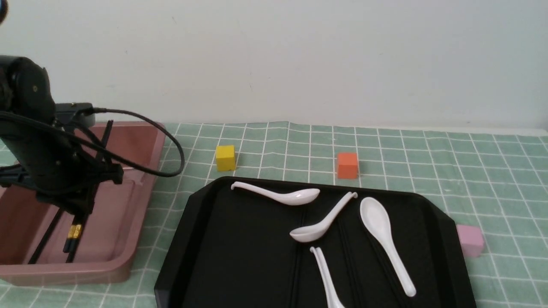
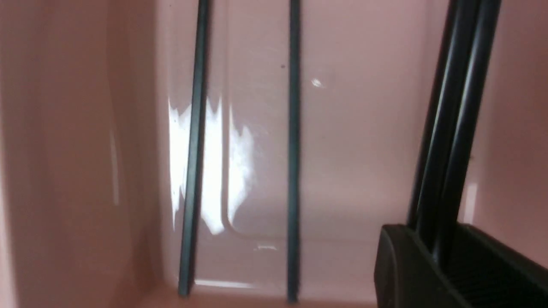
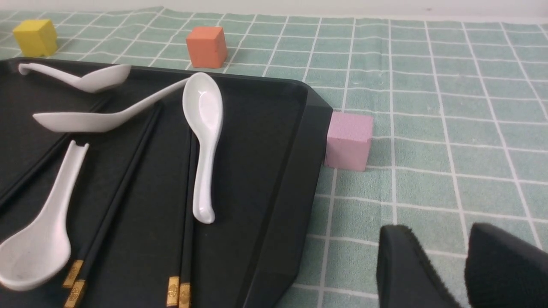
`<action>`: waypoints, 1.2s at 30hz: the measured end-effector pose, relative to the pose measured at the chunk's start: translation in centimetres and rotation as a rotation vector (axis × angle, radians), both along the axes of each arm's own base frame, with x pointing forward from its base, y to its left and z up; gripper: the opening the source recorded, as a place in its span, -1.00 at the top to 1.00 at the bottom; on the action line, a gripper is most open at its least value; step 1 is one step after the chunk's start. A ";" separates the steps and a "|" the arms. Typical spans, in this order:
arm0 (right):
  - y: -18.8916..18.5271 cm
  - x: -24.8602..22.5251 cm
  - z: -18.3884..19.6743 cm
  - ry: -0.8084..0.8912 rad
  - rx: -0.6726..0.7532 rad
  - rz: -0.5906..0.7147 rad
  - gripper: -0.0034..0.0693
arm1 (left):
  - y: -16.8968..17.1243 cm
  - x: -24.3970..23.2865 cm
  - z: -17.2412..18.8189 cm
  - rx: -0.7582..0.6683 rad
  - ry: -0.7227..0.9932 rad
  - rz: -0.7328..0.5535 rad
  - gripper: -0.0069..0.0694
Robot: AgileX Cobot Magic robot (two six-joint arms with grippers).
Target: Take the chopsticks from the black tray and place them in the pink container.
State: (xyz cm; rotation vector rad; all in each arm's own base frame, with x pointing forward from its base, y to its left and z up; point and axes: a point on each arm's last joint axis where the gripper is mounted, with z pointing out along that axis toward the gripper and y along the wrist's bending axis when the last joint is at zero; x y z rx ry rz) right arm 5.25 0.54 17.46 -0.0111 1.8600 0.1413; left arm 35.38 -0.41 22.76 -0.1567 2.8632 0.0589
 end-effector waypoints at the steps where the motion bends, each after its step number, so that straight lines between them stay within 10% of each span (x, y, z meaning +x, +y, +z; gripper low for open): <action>1: 0.0 0.0 0.0 0.000 0.000 0.000 0.25 | 0.0 0.1 -0.3 0.004 0.008 -0.002 0.40; 9: 0.0 0.0 0.0 0.000 0.000 0.000 0.25 | 0.1 -0.4 0.3 0.002 0.021 0.015 0.13; 16: 0.0 0.0 0.0 0.000 0.000 0.000 0.25 | 0.0 -4.3 6.0 -0.021 -0.023 0.032 0.79; 22: 0.0 0.0 0.0 0.000 0.000 0.000 0.25 | -0.7 -10.8 9.0 -0.126 -0.131 0.007 0.85; 36: 0.0 0.0 0.0 0.000 0.000 0.000 0.25 | -2.0 -27.5 4.1 -0.458 -0.800 0.026 0.85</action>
